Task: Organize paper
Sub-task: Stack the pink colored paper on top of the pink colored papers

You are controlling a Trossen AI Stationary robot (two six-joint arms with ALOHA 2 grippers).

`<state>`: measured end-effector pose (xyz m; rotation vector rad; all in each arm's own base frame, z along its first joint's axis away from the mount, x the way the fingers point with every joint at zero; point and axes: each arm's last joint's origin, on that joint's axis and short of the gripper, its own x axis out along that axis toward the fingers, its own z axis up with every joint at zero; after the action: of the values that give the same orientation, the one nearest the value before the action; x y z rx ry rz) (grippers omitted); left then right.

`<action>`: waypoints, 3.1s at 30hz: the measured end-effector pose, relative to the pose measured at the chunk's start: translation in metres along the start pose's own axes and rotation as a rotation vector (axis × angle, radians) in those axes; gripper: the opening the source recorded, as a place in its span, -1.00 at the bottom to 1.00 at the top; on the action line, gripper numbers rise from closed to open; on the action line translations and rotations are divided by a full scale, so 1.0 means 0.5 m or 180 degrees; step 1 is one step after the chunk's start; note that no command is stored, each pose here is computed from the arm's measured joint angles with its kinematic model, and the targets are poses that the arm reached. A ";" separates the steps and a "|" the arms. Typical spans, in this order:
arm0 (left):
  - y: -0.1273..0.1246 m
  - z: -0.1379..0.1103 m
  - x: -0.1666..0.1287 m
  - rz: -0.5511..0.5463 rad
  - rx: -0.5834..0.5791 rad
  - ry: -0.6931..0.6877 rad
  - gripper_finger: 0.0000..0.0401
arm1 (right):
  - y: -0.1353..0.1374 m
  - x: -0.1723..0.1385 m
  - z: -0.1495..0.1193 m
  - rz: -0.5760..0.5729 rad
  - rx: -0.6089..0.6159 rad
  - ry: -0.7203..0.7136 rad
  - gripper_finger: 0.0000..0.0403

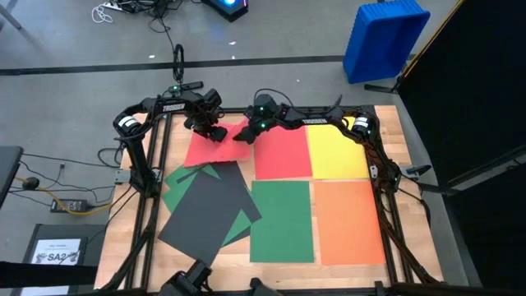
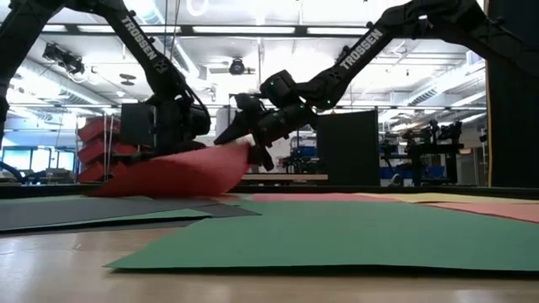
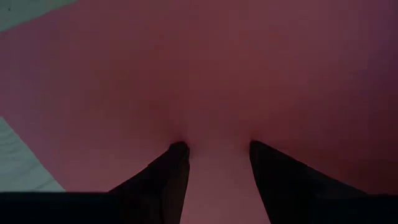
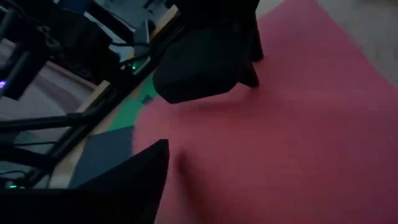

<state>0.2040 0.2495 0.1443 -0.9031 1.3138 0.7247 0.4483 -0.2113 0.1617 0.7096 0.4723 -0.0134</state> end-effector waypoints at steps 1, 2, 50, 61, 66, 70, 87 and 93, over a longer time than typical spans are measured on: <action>0.000 0.000 0.000 -0.0001 0.0000 0.0001 -0.22 | -0.002 -0.002 0.001 0.0017 0.0029 0.0005 0.27; 0.000 0.000 0.000 0.0000 0.0000 0.0001 -0.22 | -0.003 -0.003 0.002 0.0035 0.0058 0.0006 0.26; -0.064 -0.022 -0.298 -0.0418 0.1643 -0.1438 -0.21 | 0.090 -0.049 0.004 0.0160 -0.0437 0.0484 -1.00; -0.142 -0.044 -0.297 -0.0754 0.2736 -0.1437 -0.21 | 0.129 -0.059 -0.016 -0.0110 -0.0637 0.0740 -1.00; -0.146 -0.050 -0.301 -0.0830 0.2889 -0.1386 -0.21 | 0.135 -0.055 -0.023 -0.0192 -0.0696 0.0781 -1.00; -0.144 -0.049 -0.300 -0.0816 0.2968 -0.1397 -0.18 | 0.140 -0.052 -0.026 -0.0179 -0.0710 0.0791 -1.00; -0.115 -0.003 -0.223 -0.1130 0.2977 -0.1012 0.02 | 0.156 -0.042 -0.039 -0.0178 -0.0741 0.0863 -1.00; -0.090 -0.008 -0.217 -0.1311 0.2902 -0.0796 0.02 | 0.156 -0.042 -0.039 -0.0180 -0.0775 0.0864 -1.00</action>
<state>0.2264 0.2294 0.2578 -0.2952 1.0177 -0.1122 0.4346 -0.1426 0.2066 0.4596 0.7405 0.0872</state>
